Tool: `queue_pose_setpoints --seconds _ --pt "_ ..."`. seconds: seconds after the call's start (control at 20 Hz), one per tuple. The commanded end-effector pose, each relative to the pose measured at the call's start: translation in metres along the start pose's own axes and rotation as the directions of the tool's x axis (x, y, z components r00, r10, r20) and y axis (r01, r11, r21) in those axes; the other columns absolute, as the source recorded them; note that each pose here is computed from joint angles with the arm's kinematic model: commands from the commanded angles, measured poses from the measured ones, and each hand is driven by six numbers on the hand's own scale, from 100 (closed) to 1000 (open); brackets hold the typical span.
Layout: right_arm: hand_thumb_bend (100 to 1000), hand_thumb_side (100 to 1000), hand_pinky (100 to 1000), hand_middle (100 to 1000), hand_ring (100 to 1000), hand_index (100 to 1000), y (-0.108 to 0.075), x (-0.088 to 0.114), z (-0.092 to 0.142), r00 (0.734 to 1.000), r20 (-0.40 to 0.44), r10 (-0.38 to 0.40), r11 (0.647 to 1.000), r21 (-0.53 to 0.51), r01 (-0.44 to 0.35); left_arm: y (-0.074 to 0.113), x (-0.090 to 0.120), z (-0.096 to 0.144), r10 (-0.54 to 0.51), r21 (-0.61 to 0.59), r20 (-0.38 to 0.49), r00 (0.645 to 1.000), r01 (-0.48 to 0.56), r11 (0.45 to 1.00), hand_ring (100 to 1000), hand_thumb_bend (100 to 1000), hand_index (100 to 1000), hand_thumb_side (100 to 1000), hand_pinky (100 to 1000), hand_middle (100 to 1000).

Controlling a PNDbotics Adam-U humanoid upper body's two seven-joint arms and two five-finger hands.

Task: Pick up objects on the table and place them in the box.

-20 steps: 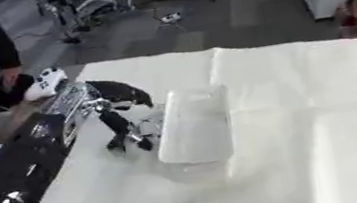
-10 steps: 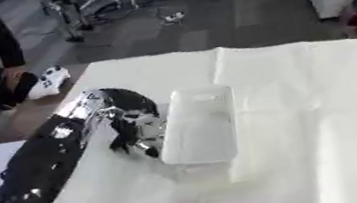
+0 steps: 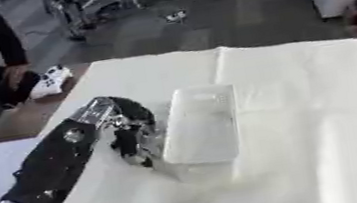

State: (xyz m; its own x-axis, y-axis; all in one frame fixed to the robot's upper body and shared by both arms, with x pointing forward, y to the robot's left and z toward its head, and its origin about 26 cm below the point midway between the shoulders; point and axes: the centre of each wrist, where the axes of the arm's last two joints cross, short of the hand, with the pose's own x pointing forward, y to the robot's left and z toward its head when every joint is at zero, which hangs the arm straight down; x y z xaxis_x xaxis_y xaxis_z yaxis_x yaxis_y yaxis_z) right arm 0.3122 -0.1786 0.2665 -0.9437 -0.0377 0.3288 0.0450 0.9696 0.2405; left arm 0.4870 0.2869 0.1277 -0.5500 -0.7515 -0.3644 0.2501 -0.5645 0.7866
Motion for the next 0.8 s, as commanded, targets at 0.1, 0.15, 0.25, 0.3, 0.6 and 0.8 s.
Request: queue_pose_setpoints --seconds 0.1,0.15,0.25,0.3,0.6,0.8 --pt "117 1000 471 607 536 869 0.005 0.006 -0.006 0.999 0.032 -0.02 1.0 0.007 0.02 0.0 -0.011 0.006 0.008 0.121 -0.066 0.998 0.0 0.993 418 100 577 681 375 460" --pt "116 1000 470 607 536 869 0.005 0.006 -0.006 0.999 0.032 -0.02 1.0 0.007 0.02 -0.002 -0.011 0.005 0.009 0.132 -0.074 0.997 0.001 0.991 329 100 457 618 287 355" --pt "116 1000 470 607 536 869 0.005 0.006 -0.006 0.999 0.032 -0.02 1.0 0.007 0.02 -0.005 -0.011 0.004 0.011 0.142 -0.084 0.996 0.001 0.99 329 100 457 618 287 355" --pt "115 1000 471 607 536 869 0.005 0.006 -0.006 0.999 0.032 -0.02 1.0 0.007 0.019 -0.007 -0.01 0.004 0.011 0.142 -0.087 0.996 0.001 0.99 218 100 357 573 201 258" --pt "115 1000 470 607 536 869 0.004 0.006 -0.006 0.999 0.031 -0.016 1.0 0.007 0.015 -0.009 -0.012 0.004 0.031 0.152 -0.093 0.995 -0.017 0.988 100 100 196 530 100 100" --pt "116 1000 470 607 536 869 0.003 0.005 -0.006 1.0 0.03 -0.011 1.0 0.008 0.011 -0.007 -0.017 0.008 0.057 0.156 -0.095 0.994 -0.042 0.987 100 100 171 534 100 100"
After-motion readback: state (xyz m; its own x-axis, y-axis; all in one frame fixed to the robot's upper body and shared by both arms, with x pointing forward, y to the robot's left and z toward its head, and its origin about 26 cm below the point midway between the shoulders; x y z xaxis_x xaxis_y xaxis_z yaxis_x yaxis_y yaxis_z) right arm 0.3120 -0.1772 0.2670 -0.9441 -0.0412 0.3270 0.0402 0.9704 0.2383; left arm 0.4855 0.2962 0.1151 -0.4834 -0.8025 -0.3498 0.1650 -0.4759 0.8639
